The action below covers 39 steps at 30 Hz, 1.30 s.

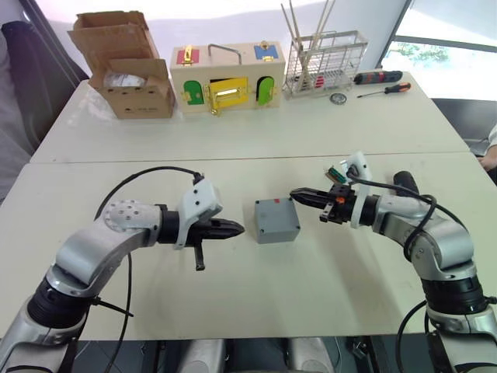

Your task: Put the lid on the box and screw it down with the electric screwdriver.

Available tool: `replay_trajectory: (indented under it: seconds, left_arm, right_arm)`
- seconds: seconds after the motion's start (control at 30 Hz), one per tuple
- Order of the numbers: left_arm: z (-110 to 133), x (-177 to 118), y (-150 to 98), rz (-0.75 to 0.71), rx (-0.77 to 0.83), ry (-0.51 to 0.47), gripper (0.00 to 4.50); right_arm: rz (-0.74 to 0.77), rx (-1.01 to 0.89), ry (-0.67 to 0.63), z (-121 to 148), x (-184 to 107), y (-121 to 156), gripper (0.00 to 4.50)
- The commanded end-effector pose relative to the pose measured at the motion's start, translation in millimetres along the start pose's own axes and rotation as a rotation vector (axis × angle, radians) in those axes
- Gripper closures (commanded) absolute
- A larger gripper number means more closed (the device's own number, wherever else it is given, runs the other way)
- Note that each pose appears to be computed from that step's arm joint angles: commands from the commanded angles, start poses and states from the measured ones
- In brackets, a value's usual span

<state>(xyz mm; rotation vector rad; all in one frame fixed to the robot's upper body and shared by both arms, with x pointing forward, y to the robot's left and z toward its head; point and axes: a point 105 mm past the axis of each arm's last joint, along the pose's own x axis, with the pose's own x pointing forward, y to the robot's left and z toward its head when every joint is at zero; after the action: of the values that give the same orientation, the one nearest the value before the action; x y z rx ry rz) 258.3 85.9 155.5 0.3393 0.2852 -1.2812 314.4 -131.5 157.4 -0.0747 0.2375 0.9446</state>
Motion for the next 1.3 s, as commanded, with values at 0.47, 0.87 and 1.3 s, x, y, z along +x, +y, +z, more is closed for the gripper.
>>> replay_trajectory:
  seconds: [0.47, 0.87, 1.3]
  left_arm:
    - [9.0, 0.1, 0.5, 0.003, 0.050, -0.021, 4.50]
    - [8.7, 0.2, 1.0, 0.006, 0.051, -0.022, 4.50]
    - [8.8, 2.1, 1.3, 0.003, 0.055, -0.026, 4.50]
  right_arm:
    - [-0.015, -0.017, -0.021, 4.8, -3.8, 0.4, 4.46]
    - [-0.016, -0.021, -0.069, 20.4, -5.9, 1.0, 4.46]
    - [0.003, -0.001, -0.062, 18.1, -3.4, 5.1, 4.46]
